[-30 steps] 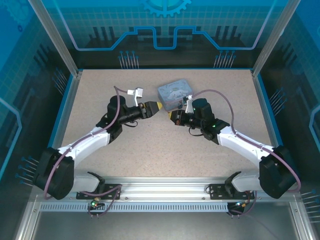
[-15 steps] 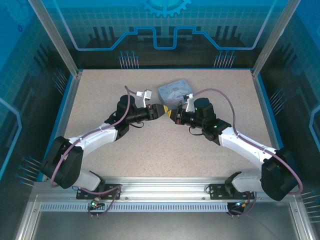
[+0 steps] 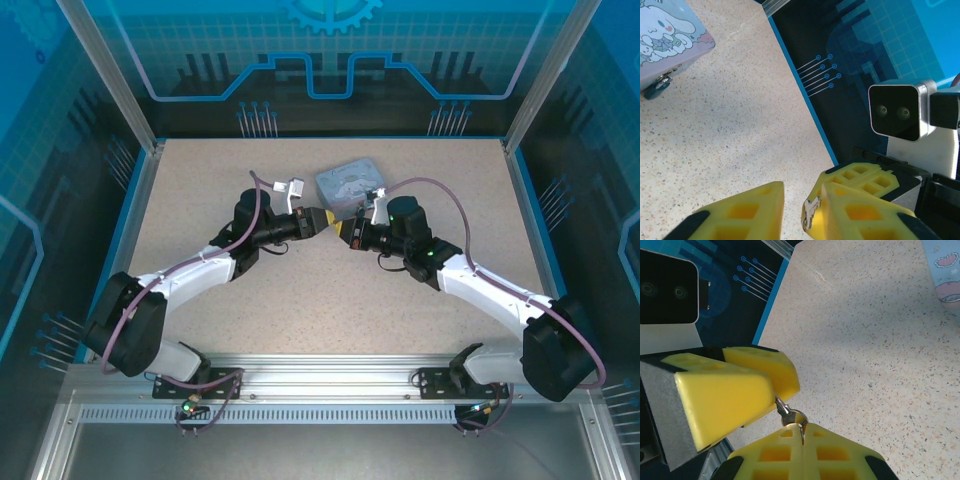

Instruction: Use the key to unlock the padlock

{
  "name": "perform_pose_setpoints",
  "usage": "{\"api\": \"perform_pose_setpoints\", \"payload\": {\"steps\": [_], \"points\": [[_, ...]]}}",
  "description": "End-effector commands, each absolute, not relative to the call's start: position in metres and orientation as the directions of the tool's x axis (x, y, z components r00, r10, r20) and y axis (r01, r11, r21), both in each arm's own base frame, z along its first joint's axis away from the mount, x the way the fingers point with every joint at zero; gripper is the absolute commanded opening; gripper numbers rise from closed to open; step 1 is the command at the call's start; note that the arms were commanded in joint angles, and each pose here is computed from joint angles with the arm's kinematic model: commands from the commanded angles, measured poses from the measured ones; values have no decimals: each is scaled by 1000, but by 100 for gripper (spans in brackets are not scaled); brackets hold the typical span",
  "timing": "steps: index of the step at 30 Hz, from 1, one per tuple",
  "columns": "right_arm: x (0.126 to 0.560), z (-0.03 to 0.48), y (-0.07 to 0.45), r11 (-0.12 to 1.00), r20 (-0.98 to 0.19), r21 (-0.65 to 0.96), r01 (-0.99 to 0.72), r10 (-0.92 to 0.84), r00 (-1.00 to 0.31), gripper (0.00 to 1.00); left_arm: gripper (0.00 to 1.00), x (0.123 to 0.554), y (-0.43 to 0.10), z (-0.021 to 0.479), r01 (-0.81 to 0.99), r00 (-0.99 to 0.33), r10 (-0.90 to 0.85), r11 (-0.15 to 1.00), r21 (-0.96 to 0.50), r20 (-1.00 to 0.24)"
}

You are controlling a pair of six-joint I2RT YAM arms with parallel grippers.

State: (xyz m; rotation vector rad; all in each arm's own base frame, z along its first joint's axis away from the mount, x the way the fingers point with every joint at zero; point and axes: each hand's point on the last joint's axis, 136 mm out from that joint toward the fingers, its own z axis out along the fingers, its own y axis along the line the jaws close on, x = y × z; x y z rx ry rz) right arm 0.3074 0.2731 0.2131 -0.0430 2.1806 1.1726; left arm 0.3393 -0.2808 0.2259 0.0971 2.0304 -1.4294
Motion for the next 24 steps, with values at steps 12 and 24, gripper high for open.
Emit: {"api": "perform_pose_setpoints", "payload": {"steps": [12, 24], "points": [[302, 230, 284, 560, -586, 729, -393, 215, -781, 0, 0, 340, -287, 242, 487, -750, -273, 389, -782, -602], [277, 302, 260, 353, -751, 646, -676, 136, -647, 67, 0, 312, -285, 317, 760, -525, -152, 360, -541, -838]]}}
